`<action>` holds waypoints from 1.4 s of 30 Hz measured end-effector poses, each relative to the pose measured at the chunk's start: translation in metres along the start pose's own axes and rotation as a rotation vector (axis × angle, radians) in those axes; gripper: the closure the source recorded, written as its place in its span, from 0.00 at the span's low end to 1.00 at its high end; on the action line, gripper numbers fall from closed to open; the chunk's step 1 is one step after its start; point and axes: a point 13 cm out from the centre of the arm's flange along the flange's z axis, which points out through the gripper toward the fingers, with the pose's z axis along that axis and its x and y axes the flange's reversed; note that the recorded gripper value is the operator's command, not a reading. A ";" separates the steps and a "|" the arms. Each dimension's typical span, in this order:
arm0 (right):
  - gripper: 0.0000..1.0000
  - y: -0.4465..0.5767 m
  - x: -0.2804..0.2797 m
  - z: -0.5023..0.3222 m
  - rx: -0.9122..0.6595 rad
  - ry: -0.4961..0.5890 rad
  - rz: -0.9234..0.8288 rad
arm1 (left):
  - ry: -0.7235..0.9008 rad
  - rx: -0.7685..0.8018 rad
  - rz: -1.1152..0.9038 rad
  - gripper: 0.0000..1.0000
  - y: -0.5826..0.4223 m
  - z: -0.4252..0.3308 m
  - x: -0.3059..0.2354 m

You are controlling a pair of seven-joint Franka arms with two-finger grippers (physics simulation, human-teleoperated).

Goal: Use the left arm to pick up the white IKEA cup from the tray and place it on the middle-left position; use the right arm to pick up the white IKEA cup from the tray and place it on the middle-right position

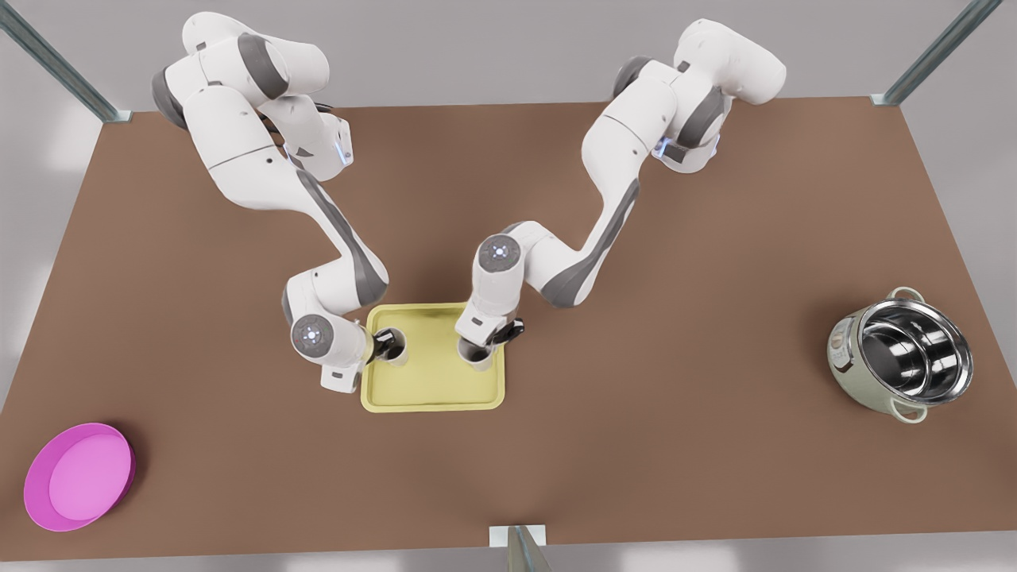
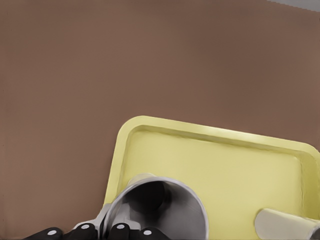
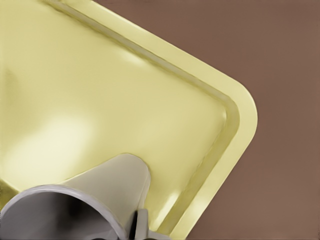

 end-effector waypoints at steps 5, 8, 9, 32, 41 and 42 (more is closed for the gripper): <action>0.83 -0.026 0.006 -0.082 0.019 -0.052 0.043 | 0.090 -0.104 -0.096 0.83 0.118 -0.017 -0.006; 0.83 -0.088 0.030 -0.130 0.003 -0.068 0.137 | 0.145 -0.117 -0.245 0.82 0.247 -0.011 -0.043; 0.83 -0.109 0.038 -0.139 -0.002 -0.067 0.160 | 0.157 -0.110 -0.280 0.82 0.280 -0.005 -0.052; 0.80 -0.277 0.029 -0.044 0.093 0.041 -0.099 | 0.012 0.094 0.021 0.00 0.347 0.031 -0.103; 0.13 -0.284 0.020 -0.041 0.126 0.018 -0.187 | -0.051 0.067 0.085 0.00 0.418 -0.272 -0.176; 0.11 -0.285 0.019 -0.043 0.132 0.017 -0.193 | -0.016 0.049 0.100 0.00 0.421 -0.270 -0.166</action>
